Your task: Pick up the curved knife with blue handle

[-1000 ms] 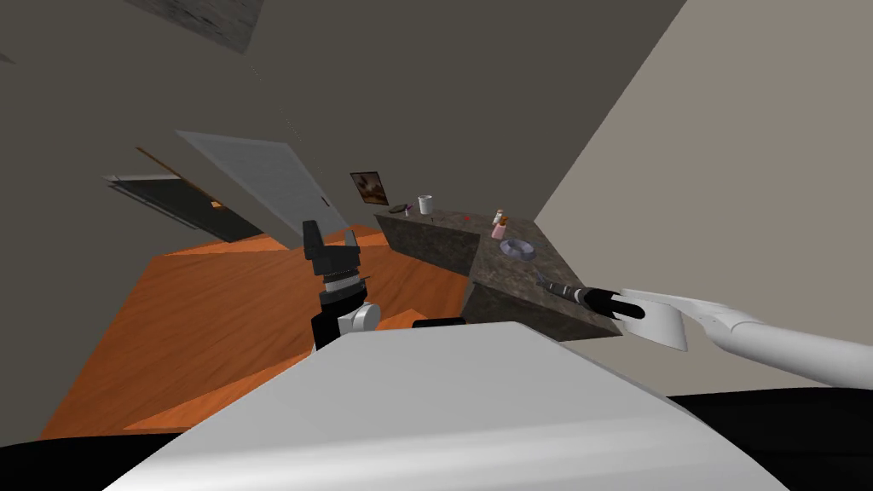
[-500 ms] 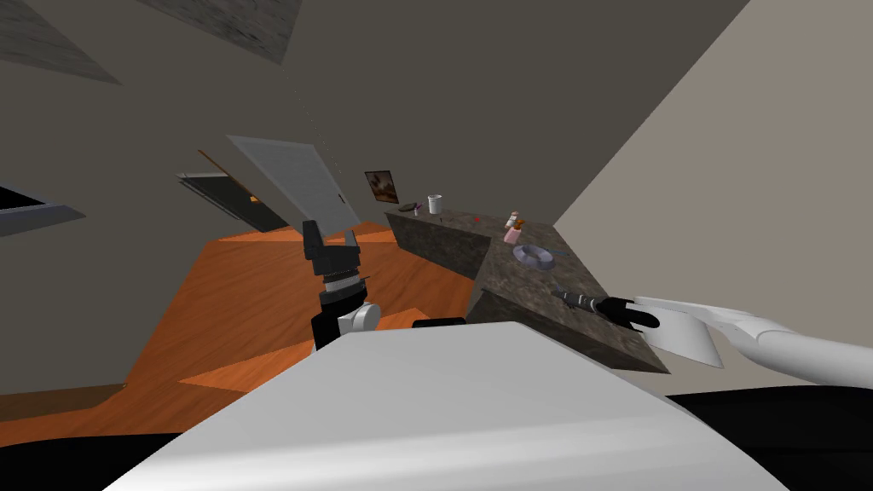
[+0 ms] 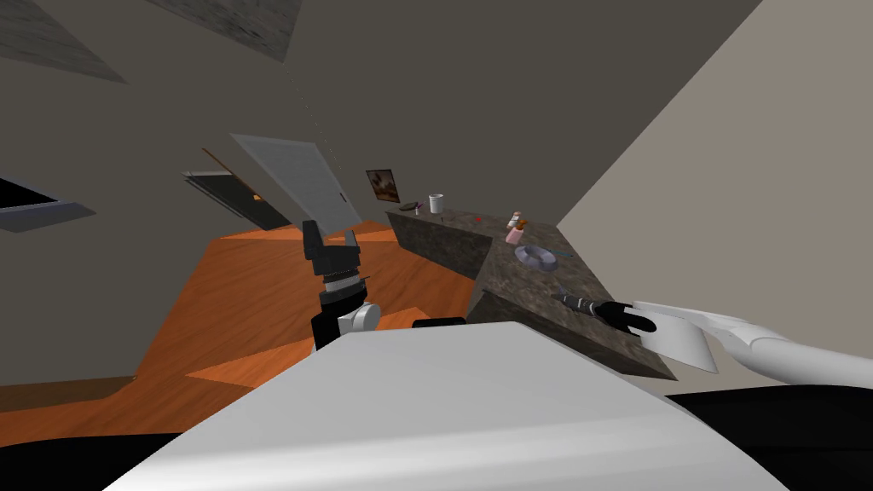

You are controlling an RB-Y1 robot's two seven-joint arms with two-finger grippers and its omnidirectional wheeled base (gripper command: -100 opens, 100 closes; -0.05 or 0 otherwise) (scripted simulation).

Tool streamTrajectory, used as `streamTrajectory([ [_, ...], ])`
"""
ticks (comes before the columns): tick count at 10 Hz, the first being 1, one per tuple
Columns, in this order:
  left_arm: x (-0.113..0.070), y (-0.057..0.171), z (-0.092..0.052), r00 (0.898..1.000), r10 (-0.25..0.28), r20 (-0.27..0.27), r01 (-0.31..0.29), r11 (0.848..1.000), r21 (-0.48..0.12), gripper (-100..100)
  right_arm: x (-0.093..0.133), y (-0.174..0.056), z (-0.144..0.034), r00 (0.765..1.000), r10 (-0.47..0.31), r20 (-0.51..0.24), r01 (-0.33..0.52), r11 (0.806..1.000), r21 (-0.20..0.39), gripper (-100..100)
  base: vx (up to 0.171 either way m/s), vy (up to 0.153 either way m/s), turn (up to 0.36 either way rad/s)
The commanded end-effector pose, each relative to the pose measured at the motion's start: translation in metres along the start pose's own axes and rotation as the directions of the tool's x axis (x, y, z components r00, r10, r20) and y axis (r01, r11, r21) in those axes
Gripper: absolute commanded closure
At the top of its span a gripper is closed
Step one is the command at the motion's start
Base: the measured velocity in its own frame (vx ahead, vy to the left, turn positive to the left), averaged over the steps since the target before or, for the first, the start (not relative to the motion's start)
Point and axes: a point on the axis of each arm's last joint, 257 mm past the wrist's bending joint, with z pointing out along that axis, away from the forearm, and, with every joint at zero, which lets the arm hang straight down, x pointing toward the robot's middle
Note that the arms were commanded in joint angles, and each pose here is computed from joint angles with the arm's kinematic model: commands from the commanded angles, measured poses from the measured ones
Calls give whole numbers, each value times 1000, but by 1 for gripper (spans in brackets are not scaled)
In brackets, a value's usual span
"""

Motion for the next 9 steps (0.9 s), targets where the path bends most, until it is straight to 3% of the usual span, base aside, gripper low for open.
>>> streamTrajectory([
  [1, 0, 0, 0, 1000, 0, 0, 0, 1000, 0, 0, 0, 0, 0, 1000, 0, 0, 0, 1000, 0, -100, 0, 0, 0],
  [2, 0, 0, 0, 1000, 0, 0, 0, 1000, 0, 0, 0, 0, 0, 1000, 0, 0, 0, 1000, 0, 100, 0, 0, 0],
  [6, 0, 0, 0, 1000, 0, 0, 0, 1000, 0, 0, 0, 1, 0, 1000, -2, 0, 2, 1000, -1, 100, 0, 0, 0],
  [7, 0, 0, 0, 1000, 0, 0, 0, 1000, 0, 0, 0, 1, 0, 1000, -2, 0, 2, 1000, -1, 0, 0, 0, 0],
  [8, 0, 0, 0, 1000, 0, 0, 0, 1000, 0, 0, -8, 3, -4, 1000, -7, 0, 7, 1000, -3, 100, 14, 9, -38],
  [9, 0, 0, 0, 1000, 0, 0, 0, 1000, 0, 0, -12, 5, -6, 1000, -10, 0, 10, 1000, -5, 100, 12, 14, -41],
])
